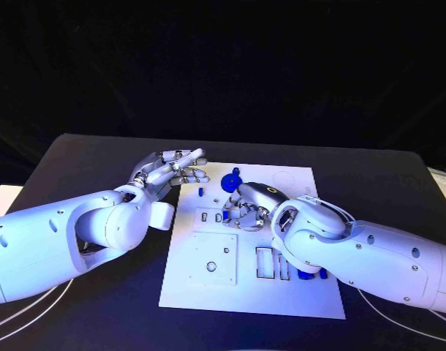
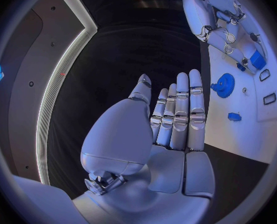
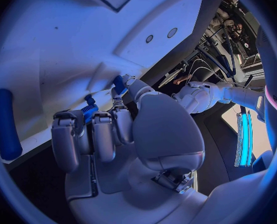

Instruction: Assemble the parts on the task board

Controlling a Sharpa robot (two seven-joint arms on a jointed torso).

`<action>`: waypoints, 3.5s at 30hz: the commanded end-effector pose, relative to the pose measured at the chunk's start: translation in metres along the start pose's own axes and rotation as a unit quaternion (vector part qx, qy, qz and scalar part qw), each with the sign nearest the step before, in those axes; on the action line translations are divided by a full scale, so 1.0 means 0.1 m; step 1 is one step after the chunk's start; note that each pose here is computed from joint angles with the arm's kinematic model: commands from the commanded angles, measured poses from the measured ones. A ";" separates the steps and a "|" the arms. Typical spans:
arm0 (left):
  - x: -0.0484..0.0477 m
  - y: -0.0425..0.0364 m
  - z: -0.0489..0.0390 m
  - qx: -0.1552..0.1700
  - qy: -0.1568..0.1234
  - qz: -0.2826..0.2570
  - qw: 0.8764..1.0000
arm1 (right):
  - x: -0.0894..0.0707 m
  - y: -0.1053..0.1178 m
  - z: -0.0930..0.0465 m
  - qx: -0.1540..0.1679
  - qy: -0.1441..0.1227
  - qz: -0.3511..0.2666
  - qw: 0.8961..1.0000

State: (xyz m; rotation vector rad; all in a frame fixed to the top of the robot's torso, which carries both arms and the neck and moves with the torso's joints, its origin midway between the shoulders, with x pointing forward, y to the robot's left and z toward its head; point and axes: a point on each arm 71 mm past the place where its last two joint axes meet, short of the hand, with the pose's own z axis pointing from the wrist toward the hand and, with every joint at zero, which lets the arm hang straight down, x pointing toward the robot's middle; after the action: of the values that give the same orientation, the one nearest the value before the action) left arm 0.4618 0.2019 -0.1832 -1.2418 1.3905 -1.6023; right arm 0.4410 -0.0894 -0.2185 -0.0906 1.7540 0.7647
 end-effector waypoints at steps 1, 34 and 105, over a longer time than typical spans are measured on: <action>0.025 -0.006 0.002 0.003 0.010 -0.006 1.000 | 0.11 -0.07 -0.01 0.027 0.032 -0.016 0.999; 0.017 0.005 0.005 -0.004 0.010 -0.006 1.000 | 0.04 -0.01 -0.06 0.005 -0.029 0.010 1.000; 0.506 0.108 0.695 -0.318 0.144 0.594 0.725 | -1.25 -0.78 -0.71 -0.001 -0.184 0.193 0.964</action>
State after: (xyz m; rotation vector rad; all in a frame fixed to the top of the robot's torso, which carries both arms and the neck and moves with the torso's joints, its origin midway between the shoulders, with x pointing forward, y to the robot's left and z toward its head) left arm 0.5107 0.1311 -0.1826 -0.1806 2.3030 -0.4073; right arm 0.4577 -0.2294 -0.1331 0.3923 1.4128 0.9874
